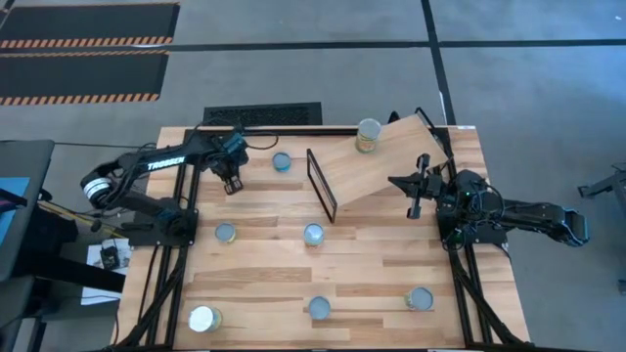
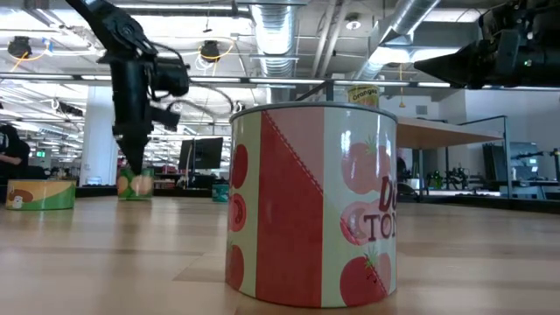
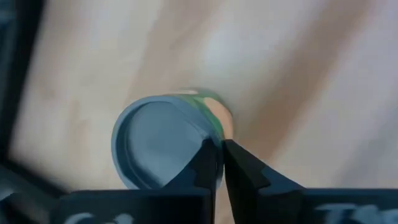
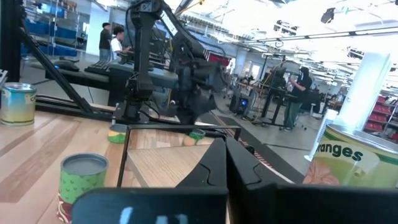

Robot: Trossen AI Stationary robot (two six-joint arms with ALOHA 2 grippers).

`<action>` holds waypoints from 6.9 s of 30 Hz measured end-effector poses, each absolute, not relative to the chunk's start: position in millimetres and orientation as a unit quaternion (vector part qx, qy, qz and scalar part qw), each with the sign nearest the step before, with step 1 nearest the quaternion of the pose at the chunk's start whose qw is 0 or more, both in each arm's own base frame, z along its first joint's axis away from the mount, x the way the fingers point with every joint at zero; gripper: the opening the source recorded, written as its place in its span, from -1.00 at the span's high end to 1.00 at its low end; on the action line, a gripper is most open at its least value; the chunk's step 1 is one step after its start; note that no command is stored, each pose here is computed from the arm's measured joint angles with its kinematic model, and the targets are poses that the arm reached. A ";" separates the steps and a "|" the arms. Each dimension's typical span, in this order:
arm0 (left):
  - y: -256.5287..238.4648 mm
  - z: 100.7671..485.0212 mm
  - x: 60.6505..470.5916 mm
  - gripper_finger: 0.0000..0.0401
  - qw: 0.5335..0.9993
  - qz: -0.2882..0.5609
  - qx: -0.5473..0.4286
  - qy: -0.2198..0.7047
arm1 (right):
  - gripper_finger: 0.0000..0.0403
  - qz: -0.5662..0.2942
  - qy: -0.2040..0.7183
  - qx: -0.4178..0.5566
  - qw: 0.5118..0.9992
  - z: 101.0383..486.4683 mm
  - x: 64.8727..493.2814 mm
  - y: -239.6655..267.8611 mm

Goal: Pick and place cans onto a shelf
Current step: Put the canned peaches on the shelf

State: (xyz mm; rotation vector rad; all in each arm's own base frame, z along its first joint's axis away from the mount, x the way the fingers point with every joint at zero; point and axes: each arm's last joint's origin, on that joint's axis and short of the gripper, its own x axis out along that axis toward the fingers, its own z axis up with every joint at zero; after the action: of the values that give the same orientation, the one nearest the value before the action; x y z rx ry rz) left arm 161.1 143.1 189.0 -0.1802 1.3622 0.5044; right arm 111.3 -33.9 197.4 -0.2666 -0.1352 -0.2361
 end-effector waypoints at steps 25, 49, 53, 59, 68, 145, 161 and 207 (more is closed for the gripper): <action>-47.2 231.7 219.6 1.00 0.900 -0.062 -0.036 0.430 | 0.98 -0.128 -0.067 -0.125 0.982 197.6 111.2 -34.5; -116.2 186.7 283.3 0.88 0.837 -0.062 0.002 0.543 | 0.97 -0.104 -0.075 -0.124 0.984 198.5 112.7 -28.7; -118.8 197.0 289.5 0.75 0.840 -0.060 -0.005 0.540 | 0.97 -0.104 -0.075 -0.123 0.984 198.5 112.7 -28.7; -116.8 221.7 286.9 0.62 0.844 -0.018 -0.002 0.536 | 0.96 -0.104 -0.077 -0.123 0.984 198.9 112.6 -28.6; -111.4 218.2 258.5 0.84 0.909 -0.040 -0.014 0.416 | 0.98 -0.087 -0.094 -0.122 0.984 201.6 112.6 -25.9; -7.8 158.2 145.7 1.00 0.998 -0.062 -0.028 0.019 | 0.39 0.044 0.313 -0.067 0.946 246.8 414.1 157.2; -7.6 155.7 145.4 1.00 0.998 -0.058 -0.021 0.030 | 0.04 0.050 0.363 -0.110 0.924 192.8 459.7 145.1; -7.1 154.4 145.3 1.00 0.998 -0.049 -0.019 0.036 | 0.97 0.031 0.485 0.001 0.874 262.4 330.6 186.4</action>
State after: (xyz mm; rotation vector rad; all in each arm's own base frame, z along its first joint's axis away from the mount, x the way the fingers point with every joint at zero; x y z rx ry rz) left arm 145.3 -7.1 154.4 -0.0385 0.0728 -0.0986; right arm 330.6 186.4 262.4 0.0017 1.0128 0.0644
